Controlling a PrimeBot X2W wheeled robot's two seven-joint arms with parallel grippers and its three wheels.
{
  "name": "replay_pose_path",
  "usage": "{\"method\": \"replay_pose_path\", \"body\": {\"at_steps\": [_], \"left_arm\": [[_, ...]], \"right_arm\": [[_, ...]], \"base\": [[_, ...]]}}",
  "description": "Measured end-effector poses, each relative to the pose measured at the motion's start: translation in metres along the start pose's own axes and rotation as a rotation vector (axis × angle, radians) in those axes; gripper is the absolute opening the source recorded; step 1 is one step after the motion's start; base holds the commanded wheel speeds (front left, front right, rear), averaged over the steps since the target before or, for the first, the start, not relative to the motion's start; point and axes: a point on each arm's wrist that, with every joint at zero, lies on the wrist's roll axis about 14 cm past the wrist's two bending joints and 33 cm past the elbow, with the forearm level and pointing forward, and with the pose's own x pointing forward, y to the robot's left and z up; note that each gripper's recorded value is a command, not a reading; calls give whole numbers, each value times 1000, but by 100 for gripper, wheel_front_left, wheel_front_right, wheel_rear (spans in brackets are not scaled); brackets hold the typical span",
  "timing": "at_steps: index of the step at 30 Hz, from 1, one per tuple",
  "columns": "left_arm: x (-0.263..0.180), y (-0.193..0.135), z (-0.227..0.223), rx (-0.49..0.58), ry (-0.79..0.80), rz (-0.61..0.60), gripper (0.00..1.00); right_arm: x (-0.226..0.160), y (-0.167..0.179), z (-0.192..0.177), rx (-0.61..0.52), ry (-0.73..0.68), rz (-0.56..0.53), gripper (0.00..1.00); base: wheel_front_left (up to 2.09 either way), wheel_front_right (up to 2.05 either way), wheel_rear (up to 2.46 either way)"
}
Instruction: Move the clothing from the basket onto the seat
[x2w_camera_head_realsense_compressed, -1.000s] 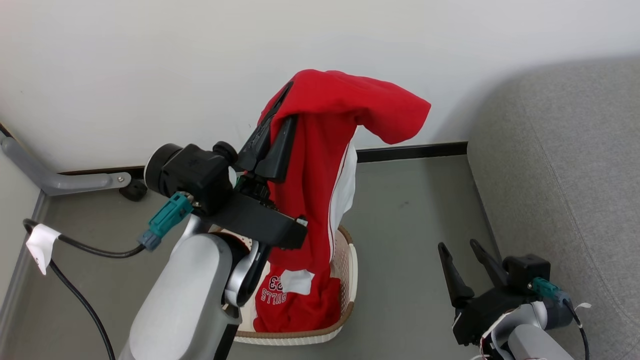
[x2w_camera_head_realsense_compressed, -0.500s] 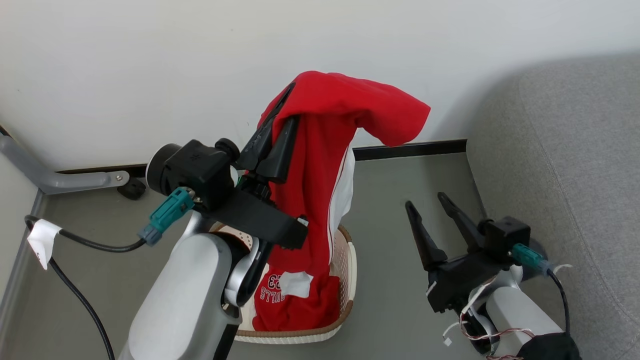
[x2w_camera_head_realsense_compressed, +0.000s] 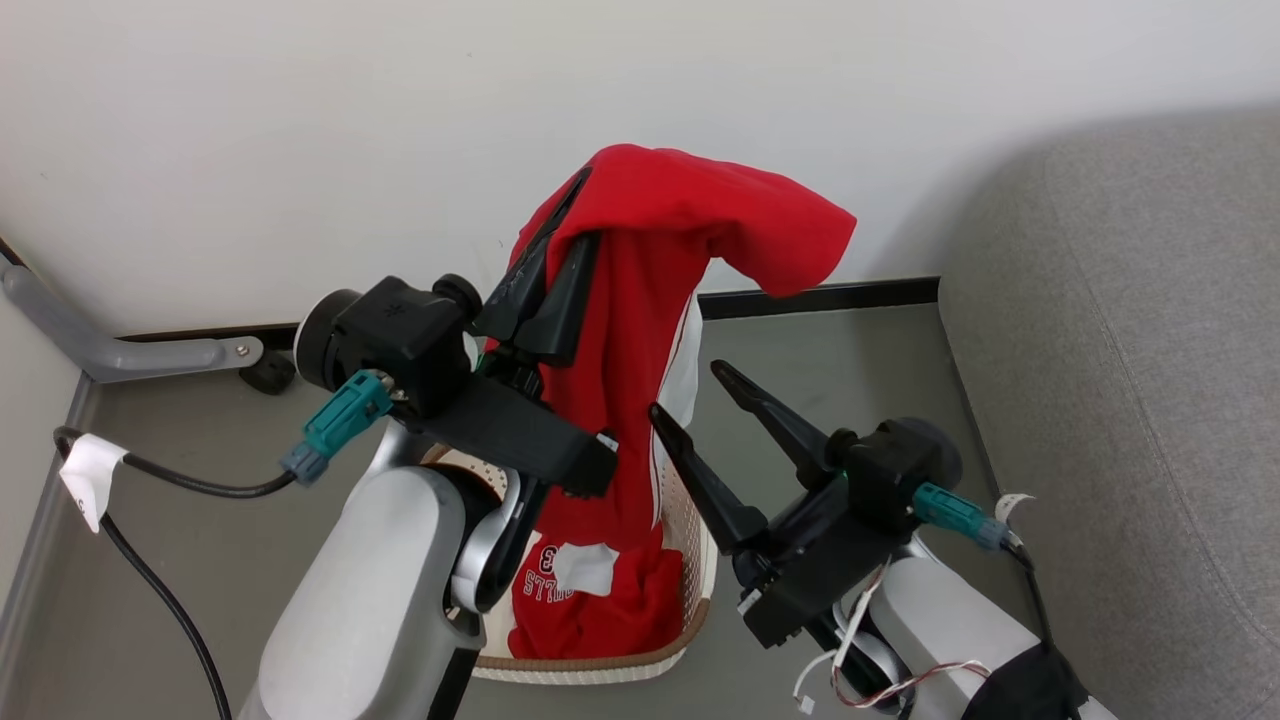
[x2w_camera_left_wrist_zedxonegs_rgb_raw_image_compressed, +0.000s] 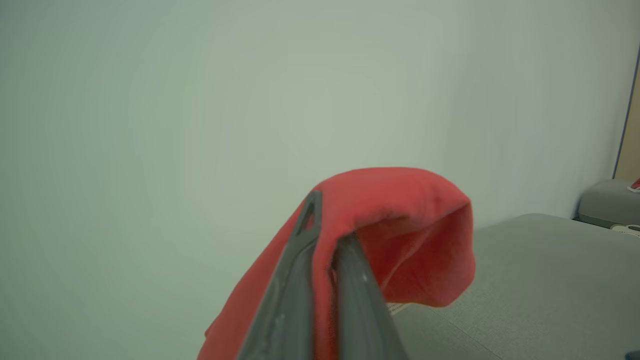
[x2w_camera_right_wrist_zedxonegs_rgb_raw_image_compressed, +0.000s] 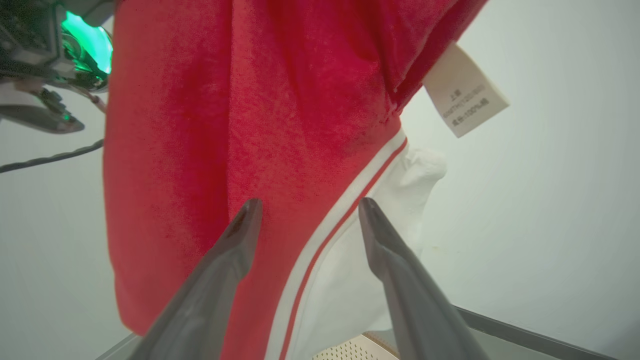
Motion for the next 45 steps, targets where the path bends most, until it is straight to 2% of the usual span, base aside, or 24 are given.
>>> {"method": "replay_pose_path", "body": {"at_steps": [9,27,28,29,43,44,45], "left_arm": [[0,2,-4,0,16,2,0],[-3,2,-3,1,17,5,0],[-3,2,-2,1,17,6,0],[-3,3,-2,2,17,7,0],[-3,8,-8,-4,30,30,1],[-2,9,-10,-5,33,30,25],[-2,9,-11,-6,36,30,41]], "right_arm": [[14,33,6,-4,-11,125,100],[25,20,-12,-8,61,74,99],[26,22,-12,-10,60,80,76],[27,23,-11,-13,58,86,0],[28,25,-14,17,65,82,0],[28,25,-14,17,65,79,0],[28,24,-14,17,65,75,0]], "base": [[0,0,0],[0,0,0],[0,0,0],[0,0,0],[0,0,0],[0,0,0],[0,0,0]]}}
